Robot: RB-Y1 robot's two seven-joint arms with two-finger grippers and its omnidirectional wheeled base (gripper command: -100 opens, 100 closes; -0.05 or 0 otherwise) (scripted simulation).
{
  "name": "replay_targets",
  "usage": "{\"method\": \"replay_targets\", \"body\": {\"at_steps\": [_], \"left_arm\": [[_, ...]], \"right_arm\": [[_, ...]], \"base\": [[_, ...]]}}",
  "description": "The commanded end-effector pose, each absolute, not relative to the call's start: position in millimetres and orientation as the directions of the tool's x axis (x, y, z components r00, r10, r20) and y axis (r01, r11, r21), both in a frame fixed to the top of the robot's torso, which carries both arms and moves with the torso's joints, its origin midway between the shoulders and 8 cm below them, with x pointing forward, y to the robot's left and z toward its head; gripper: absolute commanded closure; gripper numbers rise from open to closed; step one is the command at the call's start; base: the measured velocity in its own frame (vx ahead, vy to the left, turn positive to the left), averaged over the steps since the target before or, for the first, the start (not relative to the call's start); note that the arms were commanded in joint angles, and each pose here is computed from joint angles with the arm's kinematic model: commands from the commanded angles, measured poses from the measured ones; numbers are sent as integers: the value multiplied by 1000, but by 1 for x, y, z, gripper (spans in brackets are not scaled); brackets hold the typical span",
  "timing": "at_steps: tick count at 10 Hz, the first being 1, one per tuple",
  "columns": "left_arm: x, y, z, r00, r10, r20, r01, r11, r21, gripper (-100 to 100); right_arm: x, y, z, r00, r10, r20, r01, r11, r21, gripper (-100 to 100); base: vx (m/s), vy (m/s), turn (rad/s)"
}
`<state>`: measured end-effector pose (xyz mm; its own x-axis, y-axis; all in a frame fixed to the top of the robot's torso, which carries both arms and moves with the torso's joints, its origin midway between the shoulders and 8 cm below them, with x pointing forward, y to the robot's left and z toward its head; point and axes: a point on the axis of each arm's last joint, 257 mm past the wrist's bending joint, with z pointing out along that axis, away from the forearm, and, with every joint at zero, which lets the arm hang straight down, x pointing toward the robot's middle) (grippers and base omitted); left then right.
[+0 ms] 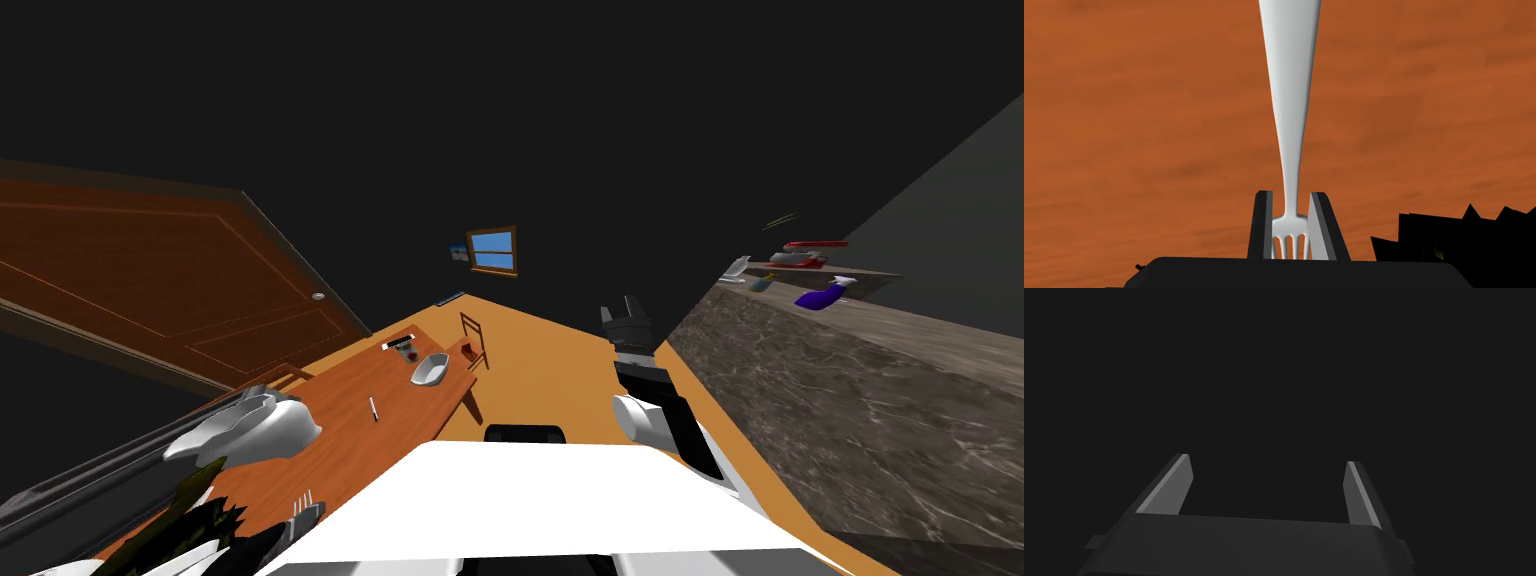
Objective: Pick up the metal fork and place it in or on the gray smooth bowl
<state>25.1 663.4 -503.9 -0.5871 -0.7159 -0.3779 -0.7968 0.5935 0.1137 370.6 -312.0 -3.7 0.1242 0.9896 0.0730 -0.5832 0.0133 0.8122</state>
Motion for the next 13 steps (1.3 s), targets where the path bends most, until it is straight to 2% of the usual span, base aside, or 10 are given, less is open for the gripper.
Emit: {"method": "replay_targets", "body": {"at_steps": [1, 6, 11, 13], "left_arm": [[19, 671, -501, -591, -713, -378, -796, 590, 133, 100], [-26, 716, -460, -623, -693, -363, -782, 545, 302, 100], [-43, 734, -434, -633, -689, -352, -770, 517, 374, 100], [-35, 734, -425, -626, -695, -354, -776, 516, 362, 100]], "right_arm": [[371, -312, -4, 124, 990, 73, -583, 13, 812, 0], [371, -312, -4, 124, 990, 73, -583, 13, 812, 0], [371, -312, -4, 124, 990, 73, -583, 13, 812, 0], [371, -312, -4, 124, 990, 73, -583, 13, 812, 0]], "base": [[34, -51, -35], [73, -113, -178], [74, -79, -90], [147, -98, -24]]}}
